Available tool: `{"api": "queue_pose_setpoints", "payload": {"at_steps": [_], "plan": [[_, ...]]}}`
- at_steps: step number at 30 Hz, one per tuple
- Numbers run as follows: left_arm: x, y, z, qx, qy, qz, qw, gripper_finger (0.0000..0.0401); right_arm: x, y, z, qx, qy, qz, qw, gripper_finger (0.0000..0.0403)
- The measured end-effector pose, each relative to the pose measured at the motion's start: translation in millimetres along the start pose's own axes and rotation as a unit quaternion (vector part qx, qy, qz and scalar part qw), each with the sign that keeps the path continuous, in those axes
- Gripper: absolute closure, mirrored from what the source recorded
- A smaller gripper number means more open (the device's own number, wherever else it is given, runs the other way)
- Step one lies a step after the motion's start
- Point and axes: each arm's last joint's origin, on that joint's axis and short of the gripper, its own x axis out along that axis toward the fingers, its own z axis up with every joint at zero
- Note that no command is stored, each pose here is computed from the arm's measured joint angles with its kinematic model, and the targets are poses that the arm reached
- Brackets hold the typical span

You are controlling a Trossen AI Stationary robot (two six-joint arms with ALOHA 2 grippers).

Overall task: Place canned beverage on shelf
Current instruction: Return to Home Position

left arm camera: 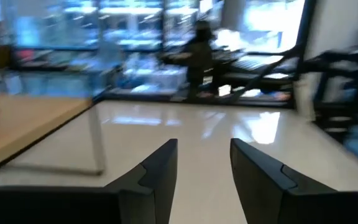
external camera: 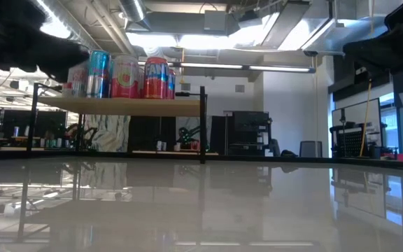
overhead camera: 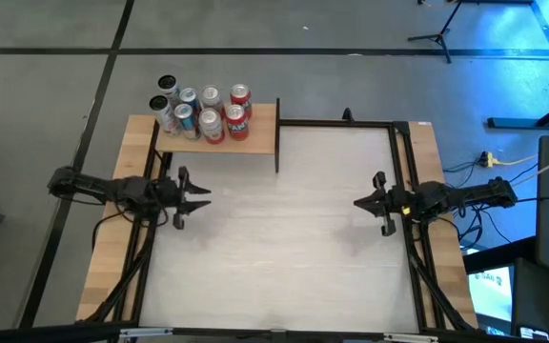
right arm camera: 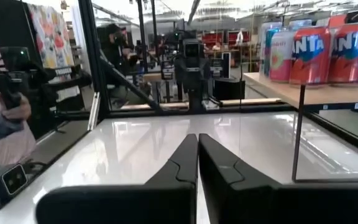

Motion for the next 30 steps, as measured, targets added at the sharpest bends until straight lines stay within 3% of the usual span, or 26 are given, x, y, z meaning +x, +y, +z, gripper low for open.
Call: {"api": "queue_pose_setpoints", "payload": {"at_steps": [4, 13, 30], "plan": [[-3.1, -2.2, 2.4, 0.010, -0.015, -0.051, 0.999, 0.0261, 0.1, -0.1, -2.9, -0.002, 0.015, -0.001, 1.000, 0.0393], [-1.7, 2.3, 2.2, 0.015, -0.013, -0.021, 1.000, 0.0261, -0.1, -0.3, -6.6, -0.004, 0.034, -0.001, 0.999, 0.0393], [-1.7, 2.4, 2.2, 0.013, -0.013, -0.020, 1.000, 0.0261, -0.1, -0.3, -6.8, -0.005, 0.036, -0.001, 0.999, 0.0393]]}}
